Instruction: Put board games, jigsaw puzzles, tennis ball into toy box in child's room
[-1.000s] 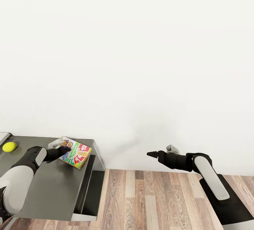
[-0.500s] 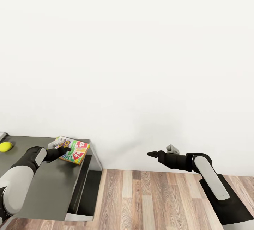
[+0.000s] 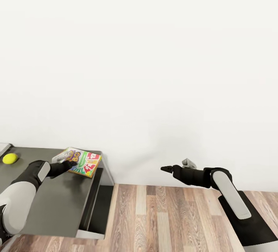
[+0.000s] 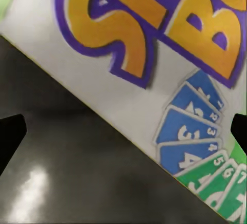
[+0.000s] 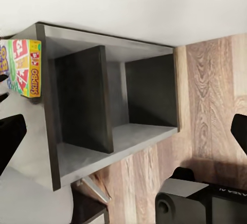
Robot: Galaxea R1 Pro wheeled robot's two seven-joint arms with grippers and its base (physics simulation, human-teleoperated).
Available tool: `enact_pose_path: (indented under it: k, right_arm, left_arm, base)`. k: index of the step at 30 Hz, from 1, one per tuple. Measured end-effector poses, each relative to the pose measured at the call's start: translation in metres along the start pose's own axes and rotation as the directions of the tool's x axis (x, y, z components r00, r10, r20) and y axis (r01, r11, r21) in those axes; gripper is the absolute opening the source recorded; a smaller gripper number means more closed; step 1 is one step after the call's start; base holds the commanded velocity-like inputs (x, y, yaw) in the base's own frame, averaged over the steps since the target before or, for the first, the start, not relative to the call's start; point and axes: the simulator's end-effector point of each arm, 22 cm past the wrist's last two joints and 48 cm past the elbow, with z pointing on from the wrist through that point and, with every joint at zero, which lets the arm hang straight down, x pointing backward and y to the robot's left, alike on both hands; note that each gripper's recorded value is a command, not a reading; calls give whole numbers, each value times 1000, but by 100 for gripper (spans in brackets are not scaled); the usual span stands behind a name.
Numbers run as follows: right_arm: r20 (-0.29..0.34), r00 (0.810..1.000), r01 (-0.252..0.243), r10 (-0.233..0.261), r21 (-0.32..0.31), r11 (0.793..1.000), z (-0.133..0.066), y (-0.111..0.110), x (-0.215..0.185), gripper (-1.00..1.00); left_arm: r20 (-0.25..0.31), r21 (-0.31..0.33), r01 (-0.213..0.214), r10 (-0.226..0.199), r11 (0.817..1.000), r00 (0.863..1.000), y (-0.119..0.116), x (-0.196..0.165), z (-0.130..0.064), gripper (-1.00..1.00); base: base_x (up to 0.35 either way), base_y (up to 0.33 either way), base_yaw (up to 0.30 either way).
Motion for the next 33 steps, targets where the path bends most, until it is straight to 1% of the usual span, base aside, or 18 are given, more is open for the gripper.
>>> enact_pose_path:
  k: [6,27,33]
  right_arm:
    - [0,1000,1,-1,0,1000,0,0,0,100]
    - [0,1000,0,0,0,1000,0,0,0,100]
    - [0,1000,0,0,0,1000,0,0,0,100]
  left_arm:
    - [1,-2,0,0,1000,1000,2,-1,-1,100]
    - [5,-5,-2,3,1000,1000,3,-2,-1,100]
    - [5,-7,-4,4,1000,1000,3,-2,-1,100]
  base:
    - [-19,144,0]
    - [41,18,0]
    - [82,122,0]
